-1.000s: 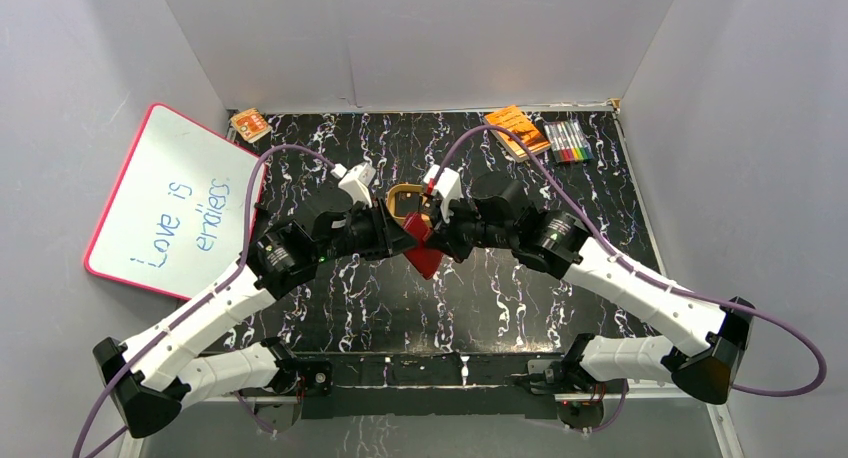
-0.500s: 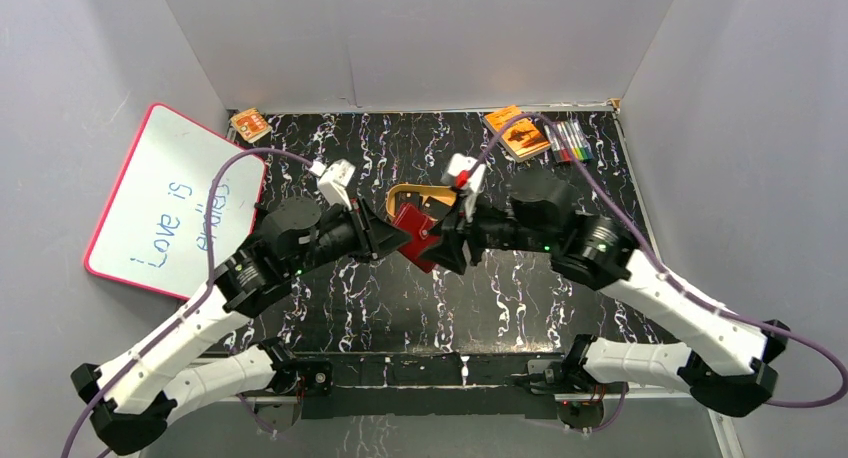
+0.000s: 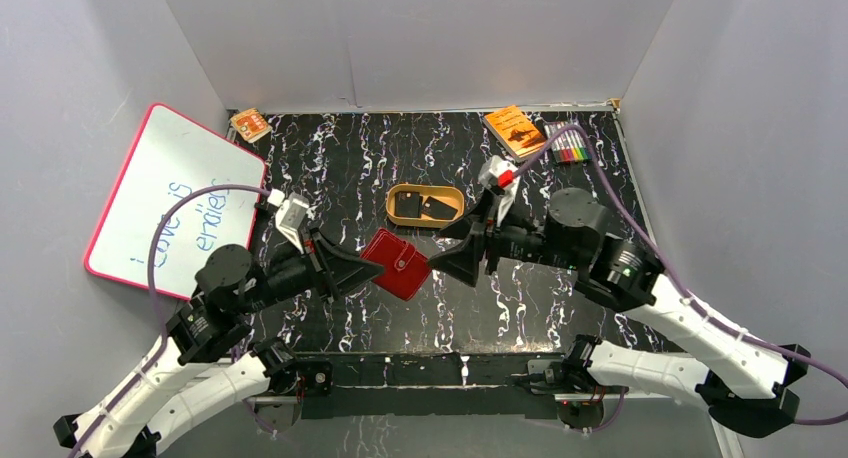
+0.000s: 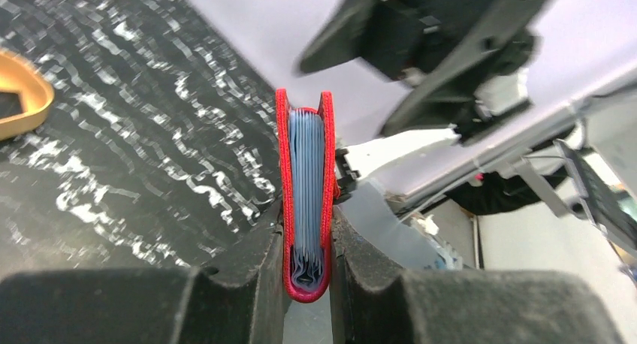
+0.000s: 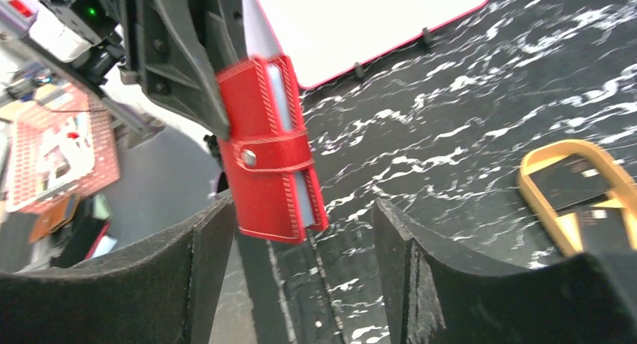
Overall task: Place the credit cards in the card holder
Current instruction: Close the card holder.
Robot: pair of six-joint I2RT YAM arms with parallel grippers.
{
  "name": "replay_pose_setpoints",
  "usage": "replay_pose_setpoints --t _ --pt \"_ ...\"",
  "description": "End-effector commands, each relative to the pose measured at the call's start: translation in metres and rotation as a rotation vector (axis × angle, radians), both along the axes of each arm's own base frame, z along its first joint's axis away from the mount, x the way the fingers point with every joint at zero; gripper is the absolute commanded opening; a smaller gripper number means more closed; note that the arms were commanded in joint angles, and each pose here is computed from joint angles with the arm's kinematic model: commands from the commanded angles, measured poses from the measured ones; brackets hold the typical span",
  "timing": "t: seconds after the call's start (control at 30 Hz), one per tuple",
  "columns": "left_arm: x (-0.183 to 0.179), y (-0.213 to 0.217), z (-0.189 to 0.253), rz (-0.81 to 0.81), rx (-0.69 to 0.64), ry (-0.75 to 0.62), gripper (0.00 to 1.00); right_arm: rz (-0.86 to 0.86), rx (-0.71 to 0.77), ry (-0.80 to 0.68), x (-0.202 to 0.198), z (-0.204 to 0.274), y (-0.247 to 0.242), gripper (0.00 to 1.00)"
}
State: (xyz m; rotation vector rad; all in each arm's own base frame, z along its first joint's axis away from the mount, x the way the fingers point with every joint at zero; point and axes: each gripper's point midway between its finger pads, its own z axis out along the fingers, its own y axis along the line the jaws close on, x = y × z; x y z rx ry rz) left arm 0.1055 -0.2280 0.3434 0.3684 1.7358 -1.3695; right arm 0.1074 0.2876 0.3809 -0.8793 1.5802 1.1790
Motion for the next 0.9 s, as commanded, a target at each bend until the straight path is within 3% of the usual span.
replay_pose_setpoints --t 0.0,0.07,0.2,0.47,0.73,0.87 --pt "-0.036 -0.003 0.051 -0.185 -0.158 -0.169 0.0 0.147 0.161 0.027 -0.025 0.032 0.013 0.8" --pt "-0.044 -0.004 0.062 -0.227 -0.191 -0.202 0.0 0.192 0.187 0.039 -0.034 0.037 0.014 0.9" --pt "-0.051 -0.007 0.071 -0.279 -0.19 -0.23 0.0 0.266 0.243 0.046 -0.049 0.051 0.012 0.92" --pt "-0.054 -0.006 0.084 -0.297 -0.211 -0.263 0.0 0.354 0.222 0.123 -0.063 0.044 0.016 0.77" --pt "-0.055 -0.004 0.092 -0.292 -0.218 -0.285 0.0 0.361 0.174 0.172 -0.061 0.029 0.022 0.75" --pt "-0.054 -0.005 0.092 -0.29 -0.215 -0.282 0.0 0.373 0.174 0.198 -0.061 0.025 0.027 0.59"
